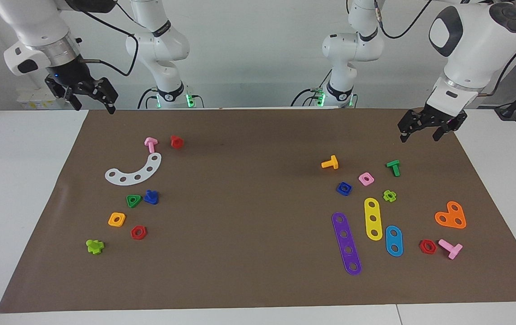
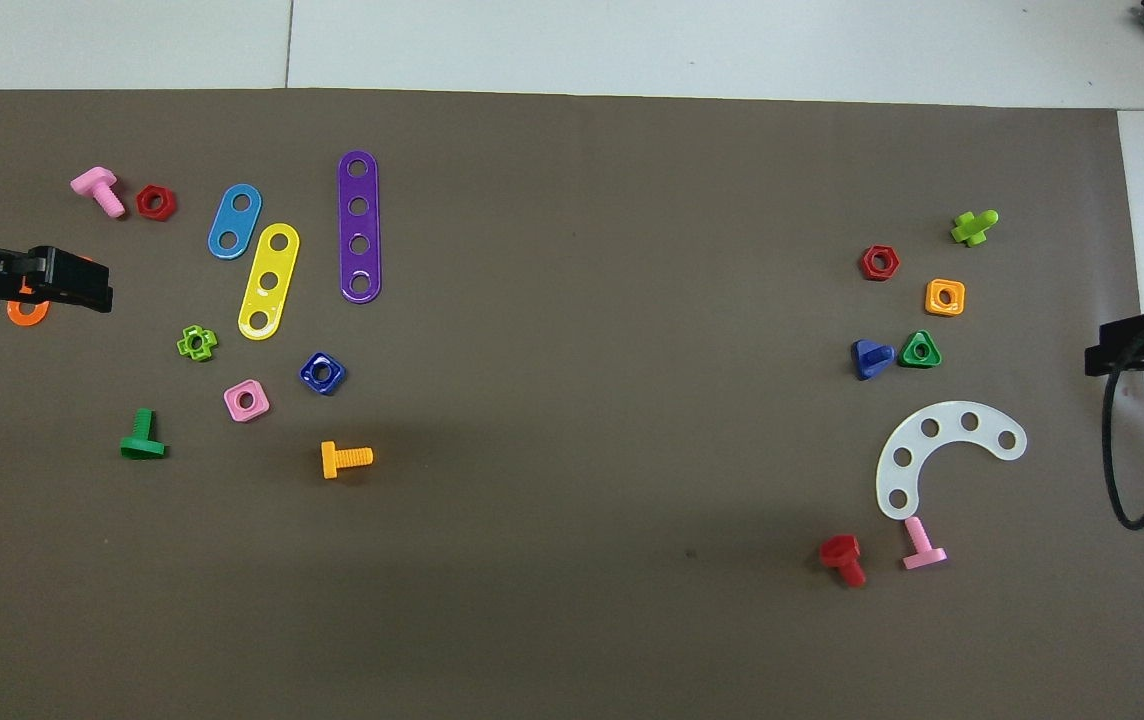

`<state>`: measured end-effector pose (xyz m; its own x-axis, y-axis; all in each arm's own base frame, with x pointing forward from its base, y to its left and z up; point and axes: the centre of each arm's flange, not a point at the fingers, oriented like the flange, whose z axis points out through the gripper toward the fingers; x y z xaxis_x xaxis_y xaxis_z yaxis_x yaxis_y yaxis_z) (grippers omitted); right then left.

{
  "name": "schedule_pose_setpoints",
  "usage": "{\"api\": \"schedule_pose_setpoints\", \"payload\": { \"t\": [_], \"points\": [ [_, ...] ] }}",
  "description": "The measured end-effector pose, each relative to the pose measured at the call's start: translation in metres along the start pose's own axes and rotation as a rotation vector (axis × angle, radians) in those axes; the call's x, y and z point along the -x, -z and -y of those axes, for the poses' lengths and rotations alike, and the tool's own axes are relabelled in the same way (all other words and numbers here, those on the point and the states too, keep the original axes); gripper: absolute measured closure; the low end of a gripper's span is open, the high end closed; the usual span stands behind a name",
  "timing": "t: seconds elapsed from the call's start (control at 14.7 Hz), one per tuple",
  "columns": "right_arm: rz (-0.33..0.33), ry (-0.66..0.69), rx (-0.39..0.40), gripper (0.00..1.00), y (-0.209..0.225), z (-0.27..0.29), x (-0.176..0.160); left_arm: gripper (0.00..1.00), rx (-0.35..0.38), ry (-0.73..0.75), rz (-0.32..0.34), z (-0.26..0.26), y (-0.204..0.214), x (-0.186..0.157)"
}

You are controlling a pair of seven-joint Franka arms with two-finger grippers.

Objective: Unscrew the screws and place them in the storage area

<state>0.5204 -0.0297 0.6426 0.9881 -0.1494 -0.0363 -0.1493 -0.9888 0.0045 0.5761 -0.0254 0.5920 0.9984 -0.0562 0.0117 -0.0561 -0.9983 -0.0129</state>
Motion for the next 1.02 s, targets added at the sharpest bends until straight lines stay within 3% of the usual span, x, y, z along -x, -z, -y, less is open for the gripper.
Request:
{"api": "schedule_pose_setpoints", "payload": {
  "t": [0.48, 1.02],
  "points": [
    [0.047, 0.01, 0.026, 0.0, -0.009, -0.001, 0.001, 0.0, 0.0, 0.0, 0.0, 0.0, 0.0, 0.0],
    [0.045, 0.066, 0.03, 0.0, -0.008, 0.026, 0.003, 0.0, 0.0, 0.0, -0.001, 0.0, 0.0, 0.0]
  ]
}}
